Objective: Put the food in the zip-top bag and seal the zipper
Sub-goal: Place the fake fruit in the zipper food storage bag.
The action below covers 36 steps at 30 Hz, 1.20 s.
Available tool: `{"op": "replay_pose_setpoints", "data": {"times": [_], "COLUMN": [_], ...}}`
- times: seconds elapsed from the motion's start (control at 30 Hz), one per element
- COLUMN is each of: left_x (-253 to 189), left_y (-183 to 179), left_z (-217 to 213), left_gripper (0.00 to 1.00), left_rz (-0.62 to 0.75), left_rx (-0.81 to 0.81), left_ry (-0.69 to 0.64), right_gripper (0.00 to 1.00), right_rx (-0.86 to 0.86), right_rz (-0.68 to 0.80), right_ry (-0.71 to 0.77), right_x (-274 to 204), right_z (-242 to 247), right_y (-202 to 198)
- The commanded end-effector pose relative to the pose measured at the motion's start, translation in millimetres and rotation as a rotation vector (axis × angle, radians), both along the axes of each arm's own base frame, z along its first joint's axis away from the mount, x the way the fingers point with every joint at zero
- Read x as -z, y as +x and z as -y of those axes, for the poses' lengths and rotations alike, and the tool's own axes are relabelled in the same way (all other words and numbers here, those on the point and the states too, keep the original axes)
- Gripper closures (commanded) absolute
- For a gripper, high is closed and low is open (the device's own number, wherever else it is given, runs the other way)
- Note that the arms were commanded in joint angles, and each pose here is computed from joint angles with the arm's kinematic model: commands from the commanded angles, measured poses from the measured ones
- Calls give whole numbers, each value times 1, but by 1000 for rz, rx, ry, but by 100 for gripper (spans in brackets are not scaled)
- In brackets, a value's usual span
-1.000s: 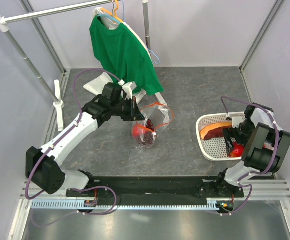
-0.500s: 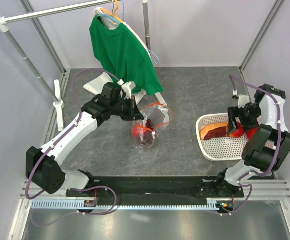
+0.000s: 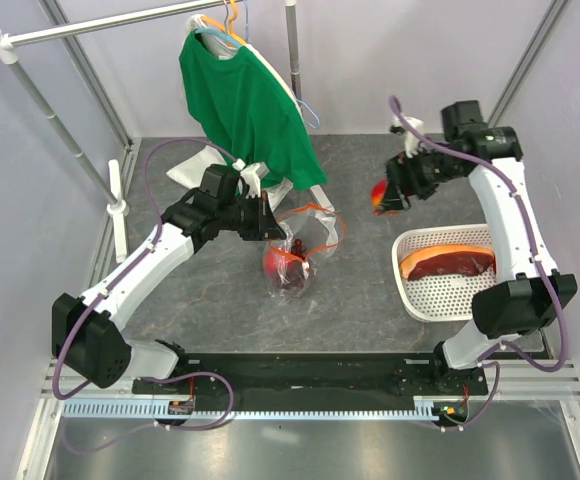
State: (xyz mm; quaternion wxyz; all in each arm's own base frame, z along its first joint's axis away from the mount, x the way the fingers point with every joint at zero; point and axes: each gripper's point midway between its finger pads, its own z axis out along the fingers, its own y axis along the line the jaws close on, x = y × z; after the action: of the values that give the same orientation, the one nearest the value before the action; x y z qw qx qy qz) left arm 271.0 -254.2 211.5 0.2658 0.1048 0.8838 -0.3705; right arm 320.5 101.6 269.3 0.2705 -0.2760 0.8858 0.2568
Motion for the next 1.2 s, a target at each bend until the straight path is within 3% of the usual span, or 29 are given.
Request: {"op": "replay_pose_setpoints", "data": {"times": [0.0, 0.3, 0.5, 0.73, 0.83, 1.0, 1.13, 1.17], "left_x": [-7, -9, -7, -6, -7, -4, -4, -5], "left_y": [-1, -1, -1, 3, 3, 0, -1, -1], "left_z": [-1, -3, -5, -9, -9, -10, -9, -8], "left_gripper": [98, 98, 98, 98, 98, 98, 98, 98], "left_rz": [39, 33, 15, 13, 15, 10, 5, 6], "left_rx": [28, 22, 20, 10, 9, 17, 25, 26], "left_ry": [-16, -29, -37, -37, -40, -41, -43, -47], "right_gripper": [21, 15, 2, 2, 2, 2, 2, 2], "right_rx": [-132, -337, -325, -277, -190, -6, 51, 86], "right_rz": [57, 137, 106, 128, 172, 126, 94, 102], "right_ry": [112, 58, -19, -36, -59, -142, -290, -402], "right_x": [-36, -20, 14, 4, -9, -1, 19, 25], "right_z": [-66, -161, -177, -175, -149, -39, 46, 77], "right_y": [-13, -23, -19, -11, 0, 16, -10, -13]}}
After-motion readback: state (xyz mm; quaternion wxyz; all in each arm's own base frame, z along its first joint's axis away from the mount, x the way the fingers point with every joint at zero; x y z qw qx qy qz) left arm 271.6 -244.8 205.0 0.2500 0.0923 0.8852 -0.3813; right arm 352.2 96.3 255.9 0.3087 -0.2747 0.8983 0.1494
